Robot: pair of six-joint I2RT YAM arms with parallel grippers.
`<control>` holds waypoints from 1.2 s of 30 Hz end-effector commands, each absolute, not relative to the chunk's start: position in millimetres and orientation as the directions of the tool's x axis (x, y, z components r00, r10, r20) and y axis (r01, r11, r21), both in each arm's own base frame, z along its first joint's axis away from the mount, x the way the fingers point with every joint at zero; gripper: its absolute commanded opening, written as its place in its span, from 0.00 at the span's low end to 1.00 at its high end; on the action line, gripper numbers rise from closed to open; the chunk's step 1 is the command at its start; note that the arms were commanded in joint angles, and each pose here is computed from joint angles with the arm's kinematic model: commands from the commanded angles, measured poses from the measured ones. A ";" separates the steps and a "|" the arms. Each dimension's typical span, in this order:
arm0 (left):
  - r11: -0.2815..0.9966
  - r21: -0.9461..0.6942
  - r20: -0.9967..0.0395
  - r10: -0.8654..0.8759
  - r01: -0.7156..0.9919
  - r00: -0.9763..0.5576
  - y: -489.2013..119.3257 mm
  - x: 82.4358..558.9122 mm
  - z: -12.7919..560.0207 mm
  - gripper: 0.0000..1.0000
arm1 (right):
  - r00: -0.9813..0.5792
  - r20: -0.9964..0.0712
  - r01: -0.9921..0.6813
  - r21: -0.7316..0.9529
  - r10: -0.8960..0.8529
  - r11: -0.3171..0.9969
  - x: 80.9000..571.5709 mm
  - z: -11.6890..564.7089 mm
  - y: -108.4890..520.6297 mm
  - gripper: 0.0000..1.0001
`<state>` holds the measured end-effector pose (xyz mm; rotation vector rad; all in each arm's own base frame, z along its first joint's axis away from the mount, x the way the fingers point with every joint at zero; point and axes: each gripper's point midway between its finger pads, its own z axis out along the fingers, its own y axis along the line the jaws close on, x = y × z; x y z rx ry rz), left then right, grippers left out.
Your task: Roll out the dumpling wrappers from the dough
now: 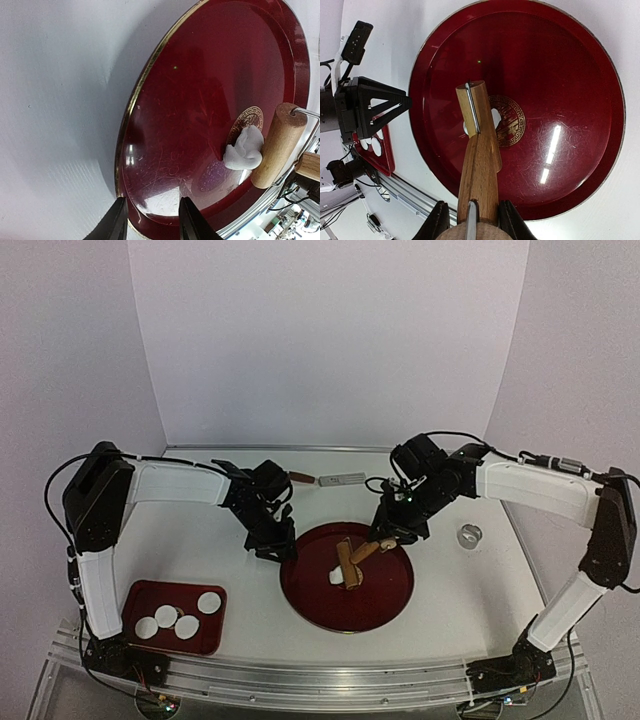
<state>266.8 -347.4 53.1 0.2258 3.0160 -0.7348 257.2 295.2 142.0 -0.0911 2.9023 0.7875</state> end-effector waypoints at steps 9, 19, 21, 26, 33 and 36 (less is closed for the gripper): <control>0.914 -0.379 -0.057 0.134 0.145 -0.989 -337.1 269.6 28.4 0.29 | -0.979 -0.206 -0.109 0.520 0.001 0.847 271.2 169.9 301.9 0.00; 0.933 -0.315 -0.092 0.153 0.175 -0.984 -328.7 275.9 25.2 0.17 | -0.983 -0.185 -0.107 0.632 0.015 0.767 263.9 206.9 300.8 0.00; 0.933 -0.311 -0.094 0.158 0.180 -0.983 -328.8 276.4 25.1 0.16 | -0.987 -0.163 -0.117 0.654 -0.012 0.747 262.7 205.1 307.6 0.00; 0.935 -0.299 -0.115 0.165 0.192 -0.980 -328.1 280.6 29.6 0.14 | -0.992 -0.120 -0.117 0.719 -0.043 0.685 264.0 198.9 328.1 0.00; 0.923 -0.328 -0.167 0.156 0.204 -0.974 -335.1 288.8 53.0 0.22 | -0.995 -0.086 -0.098 0.732 -0.051 0.675 269.7 181.1 337.9 0.00; 0.916 -0.344 -0.197 0.144 0.206 -0.970 -336.8 291.7 65.0 0.27 | -0.997 -0.072 -0.077 0.724 -0.036 0.685 271.8 172.7 333.8 0.00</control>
